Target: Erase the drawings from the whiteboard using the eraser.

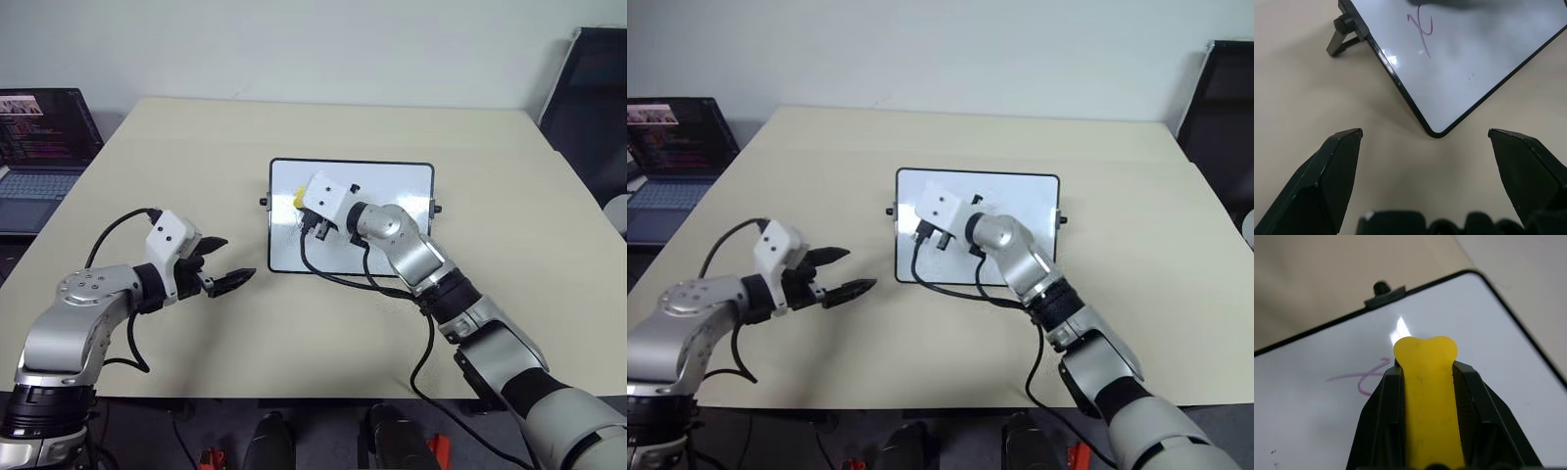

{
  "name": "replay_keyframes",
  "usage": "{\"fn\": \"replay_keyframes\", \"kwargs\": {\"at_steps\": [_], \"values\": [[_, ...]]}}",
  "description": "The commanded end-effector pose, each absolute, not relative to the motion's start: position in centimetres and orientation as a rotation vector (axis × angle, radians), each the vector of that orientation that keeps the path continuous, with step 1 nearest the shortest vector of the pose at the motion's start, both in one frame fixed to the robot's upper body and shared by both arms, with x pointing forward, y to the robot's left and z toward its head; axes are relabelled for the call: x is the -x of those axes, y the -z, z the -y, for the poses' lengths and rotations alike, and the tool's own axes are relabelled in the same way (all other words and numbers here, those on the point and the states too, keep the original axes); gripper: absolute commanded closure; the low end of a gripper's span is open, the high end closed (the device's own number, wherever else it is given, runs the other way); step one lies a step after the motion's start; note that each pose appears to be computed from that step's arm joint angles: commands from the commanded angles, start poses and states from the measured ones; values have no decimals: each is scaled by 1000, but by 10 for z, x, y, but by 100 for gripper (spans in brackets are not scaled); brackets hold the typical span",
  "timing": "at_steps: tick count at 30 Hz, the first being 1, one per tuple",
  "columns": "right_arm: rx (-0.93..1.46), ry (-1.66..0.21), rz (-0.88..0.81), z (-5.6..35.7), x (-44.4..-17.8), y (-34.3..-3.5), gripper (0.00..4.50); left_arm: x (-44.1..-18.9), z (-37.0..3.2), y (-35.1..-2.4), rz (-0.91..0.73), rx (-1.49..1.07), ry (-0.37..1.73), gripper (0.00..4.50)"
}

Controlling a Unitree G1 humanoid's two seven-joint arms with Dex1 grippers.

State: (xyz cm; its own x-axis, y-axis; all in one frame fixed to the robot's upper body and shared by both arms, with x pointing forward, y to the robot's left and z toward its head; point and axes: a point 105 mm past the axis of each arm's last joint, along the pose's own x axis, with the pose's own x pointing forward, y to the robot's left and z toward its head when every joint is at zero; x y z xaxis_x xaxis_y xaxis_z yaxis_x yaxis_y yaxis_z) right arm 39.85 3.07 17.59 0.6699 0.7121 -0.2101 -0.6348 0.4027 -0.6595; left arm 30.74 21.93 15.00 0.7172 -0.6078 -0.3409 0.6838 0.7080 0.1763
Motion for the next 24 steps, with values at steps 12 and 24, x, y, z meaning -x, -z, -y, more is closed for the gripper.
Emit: {"fn": "replay_keyframes", "kwargs": {"at_steps": [12,24], "values": [[970,-729,237,-27,-406,-188,352,-305,-215,-159,-219,-340,741,0],[974,-1019,-15,-37,-382,-131,352,-302,-214,-156,-221,-335,739,0]]}}
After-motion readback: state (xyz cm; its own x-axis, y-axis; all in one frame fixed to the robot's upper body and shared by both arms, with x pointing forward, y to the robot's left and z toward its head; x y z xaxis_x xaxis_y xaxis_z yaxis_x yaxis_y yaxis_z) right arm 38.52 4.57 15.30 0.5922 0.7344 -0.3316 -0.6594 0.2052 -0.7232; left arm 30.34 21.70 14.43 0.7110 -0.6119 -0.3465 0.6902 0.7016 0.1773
